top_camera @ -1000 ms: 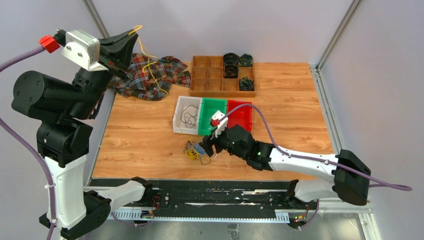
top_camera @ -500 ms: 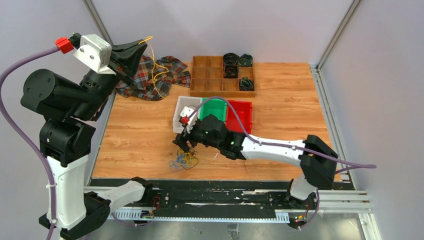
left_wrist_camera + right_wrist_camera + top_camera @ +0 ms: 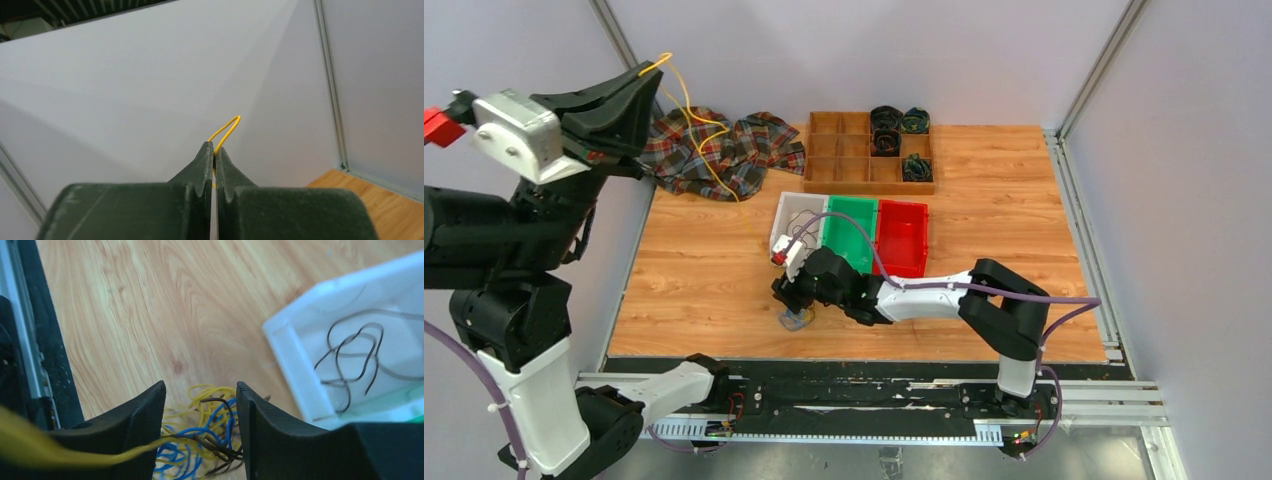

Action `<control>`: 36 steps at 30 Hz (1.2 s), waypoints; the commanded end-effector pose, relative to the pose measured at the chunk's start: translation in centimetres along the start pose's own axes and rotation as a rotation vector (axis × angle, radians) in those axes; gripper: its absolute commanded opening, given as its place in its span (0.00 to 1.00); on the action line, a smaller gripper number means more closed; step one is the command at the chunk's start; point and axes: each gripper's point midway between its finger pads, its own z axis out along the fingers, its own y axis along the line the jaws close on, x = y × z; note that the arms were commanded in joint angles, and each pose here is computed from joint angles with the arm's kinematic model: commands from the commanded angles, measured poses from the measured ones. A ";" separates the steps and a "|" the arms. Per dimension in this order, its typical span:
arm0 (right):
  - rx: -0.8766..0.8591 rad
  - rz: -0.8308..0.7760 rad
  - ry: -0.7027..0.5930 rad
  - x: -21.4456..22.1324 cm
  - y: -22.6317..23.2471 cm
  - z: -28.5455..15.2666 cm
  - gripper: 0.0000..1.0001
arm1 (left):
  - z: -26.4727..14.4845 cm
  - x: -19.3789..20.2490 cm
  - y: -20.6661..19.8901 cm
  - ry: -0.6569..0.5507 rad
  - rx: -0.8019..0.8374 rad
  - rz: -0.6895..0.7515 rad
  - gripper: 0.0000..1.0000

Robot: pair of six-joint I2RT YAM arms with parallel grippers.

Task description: Untangle the cables

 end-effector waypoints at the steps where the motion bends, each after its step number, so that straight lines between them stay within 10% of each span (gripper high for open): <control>1: 0.034 0.065 -0.011 2.3 0.0 -0.1 0.53 | -1.0 -4.0 2.2 -0.115 -0.102 0.071 0.00; 12: 0.053 0.165 0.025 7.6 0.2 -2.2 0.53 | -5.7 -13.8 9.9 -0.466 -0.545 0.170 0.00; 24: 0.019 0.183 0.002 7.5 0.9 -4.1 0.63 | -5.8 -15.6 11.0 -0.577 -0.610 0.135 0.01; 36: 0.030 0.129 -0.163 -1.0 0.4 -8.3 0.68 | -0.2 -1.3 2.3 -0.176 -0.148 0.097 0.00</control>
